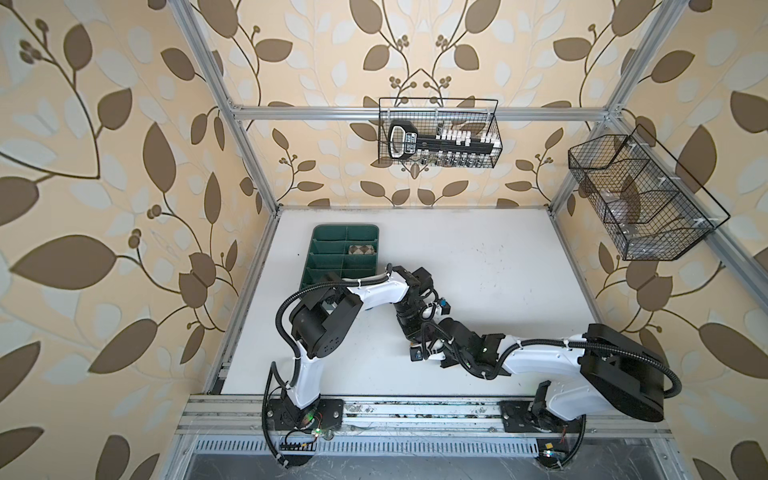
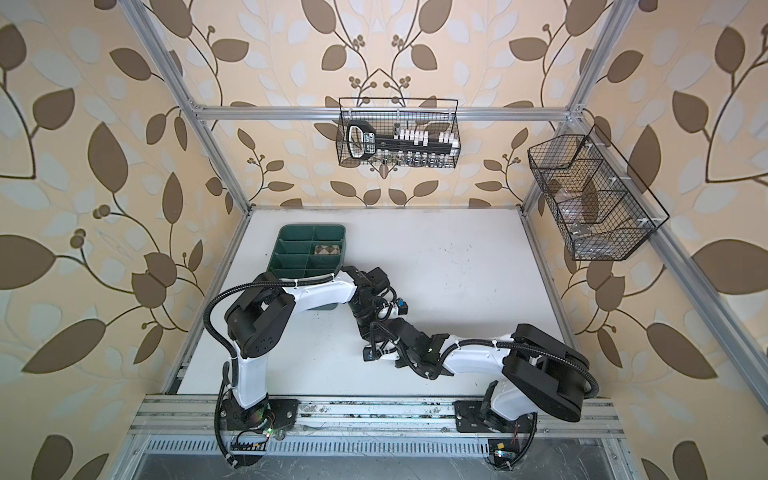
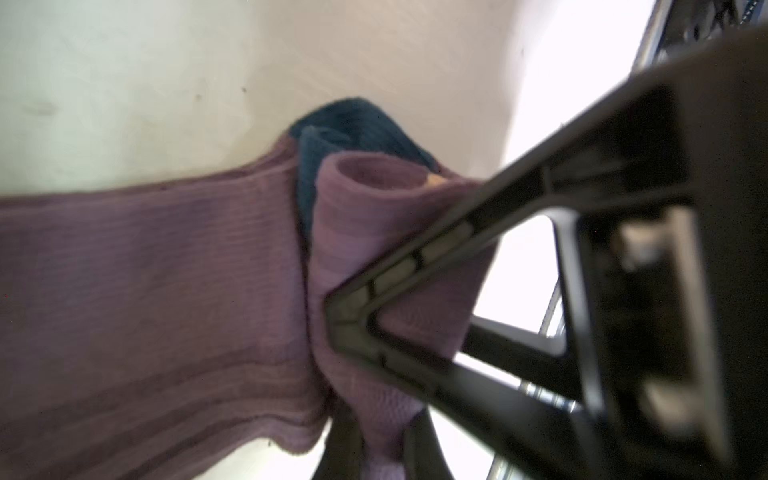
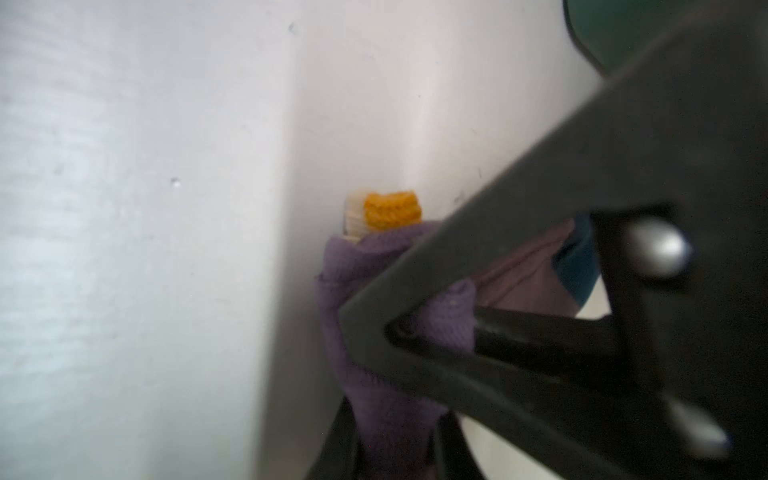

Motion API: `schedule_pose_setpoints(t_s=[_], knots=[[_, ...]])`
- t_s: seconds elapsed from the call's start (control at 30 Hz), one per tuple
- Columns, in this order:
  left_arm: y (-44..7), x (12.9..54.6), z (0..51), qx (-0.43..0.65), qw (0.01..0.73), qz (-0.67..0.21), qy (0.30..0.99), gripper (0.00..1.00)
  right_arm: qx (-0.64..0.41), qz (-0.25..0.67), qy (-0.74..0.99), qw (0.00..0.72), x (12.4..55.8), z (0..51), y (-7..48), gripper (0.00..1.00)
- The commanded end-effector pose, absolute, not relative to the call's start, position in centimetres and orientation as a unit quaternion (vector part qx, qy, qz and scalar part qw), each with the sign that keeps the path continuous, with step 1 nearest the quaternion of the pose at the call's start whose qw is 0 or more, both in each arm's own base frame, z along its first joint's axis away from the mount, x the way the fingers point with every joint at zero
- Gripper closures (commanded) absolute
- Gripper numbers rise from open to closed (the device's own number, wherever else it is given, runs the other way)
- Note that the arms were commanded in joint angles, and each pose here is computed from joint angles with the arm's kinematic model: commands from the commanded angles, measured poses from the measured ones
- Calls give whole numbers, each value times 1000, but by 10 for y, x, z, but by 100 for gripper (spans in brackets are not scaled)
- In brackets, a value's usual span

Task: Roll the socks
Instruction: 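Lower the right gripper and regrasp the roll beside the left gripper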

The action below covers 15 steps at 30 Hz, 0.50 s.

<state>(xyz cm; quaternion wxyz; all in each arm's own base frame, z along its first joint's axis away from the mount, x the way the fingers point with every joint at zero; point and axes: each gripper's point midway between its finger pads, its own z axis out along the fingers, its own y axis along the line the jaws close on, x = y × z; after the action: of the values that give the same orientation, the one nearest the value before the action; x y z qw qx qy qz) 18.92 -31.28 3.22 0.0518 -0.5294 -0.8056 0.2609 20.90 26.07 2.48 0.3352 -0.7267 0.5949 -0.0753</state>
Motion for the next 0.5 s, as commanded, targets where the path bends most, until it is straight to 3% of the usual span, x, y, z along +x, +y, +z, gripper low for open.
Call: schedule_pose_setpoints(t_s=[0.0,0.13,0.33,0.47], knots=[[-294,190,21,-521,57,210,-825,81,-725,-80,614,302,208,18,258,100],[-288,226,46,-512,-42,141,-846,56,-707,-75,658,247,200,14,244,100],[-234,314,134,-415,-327,-65,-846,41,-684,-27,705,185,174,19,231,100],[-192,319,217,-333,-467,-103,-812,29,-678,8,720,149,159,22,228,100]])
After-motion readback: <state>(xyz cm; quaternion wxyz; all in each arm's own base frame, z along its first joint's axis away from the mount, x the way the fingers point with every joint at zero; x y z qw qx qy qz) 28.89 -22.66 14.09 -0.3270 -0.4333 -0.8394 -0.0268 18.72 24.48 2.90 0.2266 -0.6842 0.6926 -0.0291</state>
